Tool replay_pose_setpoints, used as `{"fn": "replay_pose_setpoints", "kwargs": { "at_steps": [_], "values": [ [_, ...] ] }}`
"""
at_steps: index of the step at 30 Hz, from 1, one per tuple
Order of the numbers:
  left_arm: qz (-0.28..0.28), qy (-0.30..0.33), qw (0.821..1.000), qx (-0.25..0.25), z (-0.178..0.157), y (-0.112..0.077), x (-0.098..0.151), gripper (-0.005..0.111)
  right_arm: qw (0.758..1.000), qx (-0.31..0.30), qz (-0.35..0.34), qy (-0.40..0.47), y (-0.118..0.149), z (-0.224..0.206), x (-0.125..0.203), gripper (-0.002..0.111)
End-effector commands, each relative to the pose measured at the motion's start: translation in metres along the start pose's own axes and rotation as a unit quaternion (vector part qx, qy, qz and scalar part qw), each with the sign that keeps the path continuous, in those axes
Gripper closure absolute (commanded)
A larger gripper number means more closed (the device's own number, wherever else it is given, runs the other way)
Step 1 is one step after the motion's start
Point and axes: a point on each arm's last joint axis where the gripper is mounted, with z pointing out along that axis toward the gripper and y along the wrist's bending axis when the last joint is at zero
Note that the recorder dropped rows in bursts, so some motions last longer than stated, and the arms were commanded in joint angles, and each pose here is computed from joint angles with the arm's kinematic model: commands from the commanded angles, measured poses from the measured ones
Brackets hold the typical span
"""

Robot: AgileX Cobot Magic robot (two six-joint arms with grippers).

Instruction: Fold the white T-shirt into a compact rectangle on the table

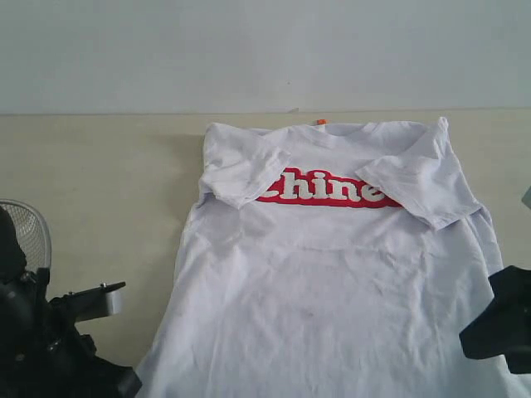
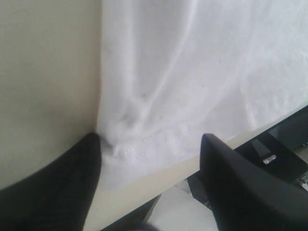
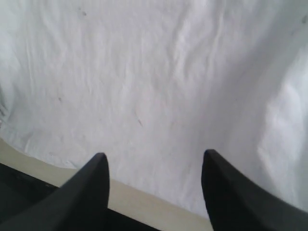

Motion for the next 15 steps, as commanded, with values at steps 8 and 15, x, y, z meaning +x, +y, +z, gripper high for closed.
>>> {"fn": "replay_pose_setpoints", "kwargs": {
  "at_steps": [8,15],
  "values": [
    [-0.007,-0.001,1.0,-0.017,0.0,0.004,0.0,0.05,1.0,0.02,-0.014,0.002,-0.004,-0.001,0.0,0.057],
    [-0.004,0.0,1.0,-0.023,-0.001,0.005,0.0,0.05,0.992,0.119,0.024,0.021,-0.021,-0.003,0.004,0.057]
  ]
}}
